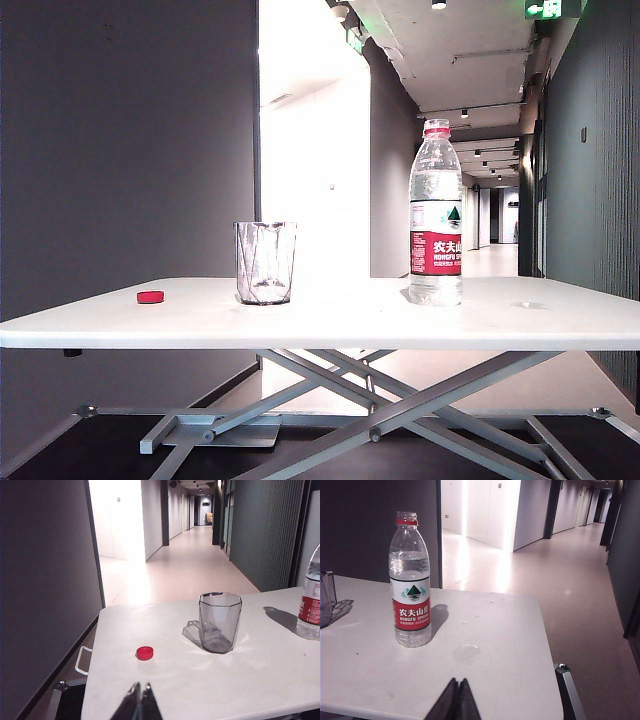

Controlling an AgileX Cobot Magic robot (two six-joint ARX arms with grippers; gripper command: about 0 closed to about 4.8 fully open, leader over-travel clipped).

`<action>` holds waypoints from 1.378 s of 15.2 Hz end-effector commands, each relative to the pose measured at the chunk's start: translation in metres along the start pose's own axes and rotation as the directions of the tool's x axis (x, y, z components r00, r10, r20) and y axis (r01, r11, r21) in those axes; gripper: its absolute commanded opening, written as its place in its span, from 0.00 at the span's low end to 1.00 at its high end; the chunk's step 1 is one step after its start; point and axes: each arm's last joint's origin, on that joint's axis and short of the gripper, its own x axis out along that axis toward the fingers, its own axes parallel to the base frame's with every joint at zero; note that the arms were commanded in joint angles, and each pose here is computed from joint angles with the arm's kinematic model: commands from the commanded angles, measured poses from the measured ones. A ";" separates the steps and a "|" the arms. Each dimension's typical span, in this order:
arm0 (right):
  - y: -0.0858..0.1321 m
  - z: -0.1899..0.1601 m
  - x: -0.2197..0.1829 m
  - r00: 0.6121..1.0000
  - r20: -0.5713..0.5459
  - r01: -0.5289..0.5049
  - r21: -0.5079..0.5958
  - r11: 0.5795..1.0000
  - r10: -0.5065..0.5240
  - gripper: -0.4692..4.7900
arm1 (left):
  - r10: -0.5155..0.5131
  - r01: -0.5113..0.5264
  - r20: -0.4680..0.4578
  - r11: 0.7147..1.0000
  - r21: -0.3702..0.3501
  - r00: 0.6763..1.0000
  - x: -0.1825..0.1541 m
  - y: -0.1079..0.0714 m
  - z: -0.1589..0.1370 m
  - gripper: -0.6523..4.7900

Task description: Pick up the mineral water bottle on the table and pour water into the mug until it's half full.

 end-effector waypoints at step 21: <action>0.015 0.007 -0.001 0.928 0.050 -0.370 0.021 0.929 0.369 0.63 | -0.377 0.369 0.001 0.905 -0.209 0.926 -0.002 -0.011 -0.001 0.11</action>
